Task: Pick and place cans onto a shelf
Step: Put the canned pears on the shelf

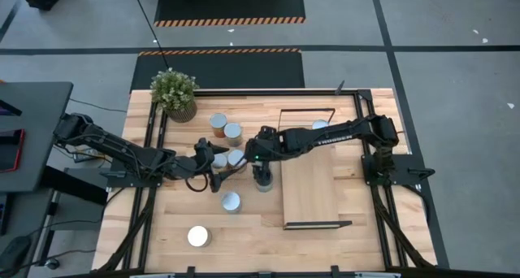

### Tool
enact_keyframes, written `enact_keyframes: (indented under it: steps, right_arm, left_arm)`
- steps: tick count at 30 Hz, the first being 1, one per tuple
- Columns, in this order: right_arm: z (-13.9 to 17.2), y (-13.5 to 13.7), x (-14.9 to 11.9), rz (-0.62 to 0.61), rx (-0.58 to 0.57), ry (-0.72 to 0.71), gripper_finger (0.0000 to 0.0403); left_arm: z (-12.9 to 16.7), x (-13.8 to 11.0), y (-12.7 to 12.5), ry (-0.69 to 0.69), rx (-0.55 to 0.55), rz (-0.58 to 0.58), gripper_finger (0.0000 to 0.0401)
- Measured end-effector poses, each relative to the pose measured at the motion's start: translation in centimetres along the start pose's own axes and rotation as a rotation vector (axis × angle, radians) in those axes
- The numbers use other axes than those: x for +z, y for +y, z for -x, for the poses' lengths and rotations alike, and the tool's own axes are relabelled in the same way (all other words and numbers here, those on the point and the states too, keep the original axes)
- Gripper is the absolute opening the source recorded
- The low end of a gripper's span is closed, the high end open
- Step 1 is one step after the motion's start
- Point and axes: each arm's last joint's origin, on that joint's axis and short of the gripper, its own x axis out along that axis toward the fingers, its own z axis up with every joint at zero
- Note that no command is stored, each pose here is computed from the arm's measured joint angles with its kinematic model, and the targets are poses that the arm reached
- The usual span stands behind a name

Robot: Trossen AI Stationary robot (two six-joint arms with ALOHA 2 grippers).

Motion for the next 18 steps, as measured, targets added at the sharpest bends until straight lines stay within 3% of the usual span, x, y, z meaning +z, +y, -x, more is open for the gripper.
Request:
enact_keyframes:
  steps: [9, 18]
  right_arm:
    - [-0.6, -1.2, -0.1, -0.038, 0.016, 0.016, 0.0391]
    - [-3.0, -1.8, -1.9, -0.061, 0.034, 0.036, 0.0391]
  left_arm:
    - [0.0, 0.0, 0.0, 0.001, 0.0, -0.001, 0.0396]
    - [0.0, 0.0, 0.0, 0.004, 0.001, -0.009, 0.0396]
